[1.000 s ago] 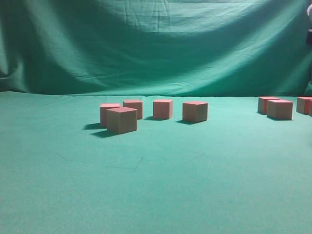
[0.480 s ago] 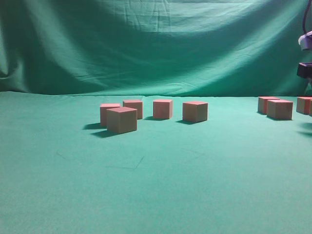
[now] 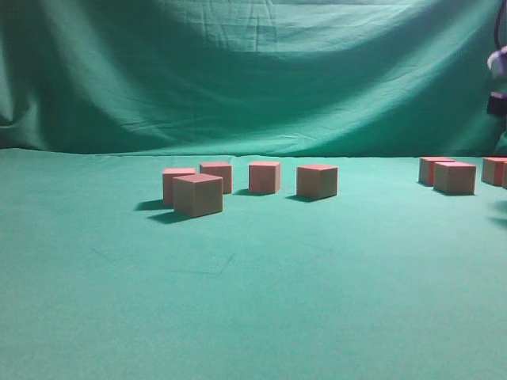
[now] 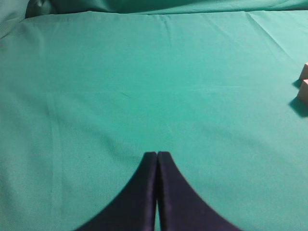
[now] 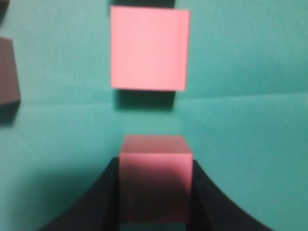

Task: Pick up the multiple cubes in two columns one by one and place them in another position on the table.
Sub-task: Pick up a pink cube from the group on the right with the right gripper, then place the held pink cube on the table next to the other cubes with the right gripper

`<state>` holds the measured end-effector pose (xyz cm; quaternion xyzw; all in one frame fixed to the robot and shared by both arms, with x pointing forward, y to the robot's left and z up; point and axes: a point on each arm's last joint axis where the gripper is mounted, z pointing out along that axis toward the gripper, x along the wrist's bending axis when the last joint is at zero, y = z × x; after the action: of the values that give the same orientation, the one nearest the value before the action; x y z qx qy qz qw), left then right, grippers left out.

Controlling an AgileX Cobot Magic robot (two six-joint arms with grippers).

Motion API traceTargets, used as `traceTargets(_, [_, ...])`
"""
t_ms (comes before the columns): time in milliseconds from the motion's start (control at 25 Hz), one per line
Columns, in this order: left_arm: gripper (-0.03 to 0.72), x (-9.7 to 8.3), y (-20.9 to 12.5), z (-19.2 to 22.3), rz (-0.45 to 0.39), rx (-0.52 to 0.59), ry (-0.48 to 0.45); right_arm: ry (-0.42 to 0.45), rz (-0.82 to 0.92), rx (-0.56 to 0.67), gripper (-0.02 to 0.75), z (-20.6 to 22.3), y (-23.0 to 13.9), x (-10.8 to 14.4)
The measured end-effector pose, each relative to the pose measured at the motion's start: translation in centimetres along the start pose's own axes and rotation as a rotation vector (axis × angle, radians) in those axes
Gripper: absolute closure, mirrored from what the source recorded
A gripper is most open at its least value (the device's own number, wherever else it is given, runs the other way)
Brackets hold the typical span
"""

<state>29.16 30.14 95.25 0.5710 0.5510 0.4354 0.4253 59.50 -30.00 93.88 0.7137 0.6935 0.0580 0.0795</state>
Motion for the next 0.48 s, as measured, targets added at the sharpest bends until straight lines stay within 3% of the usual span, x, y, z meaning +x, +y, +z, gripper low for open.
traceTargets(200, [0.688, 0.0, 0.0, 0.0, 0.000, 0.000, 0.000, 0.012, -0.021, -0.087, 0.482, -5.9, 0.1, 0.9])
traceTargets(480, [0.688, 0.0, 0.0, 0.0, 0.000, 0.000, 0.000, 0.107, -0.247, -0.169, 0.482, -13.0, -3.5, 8.1])
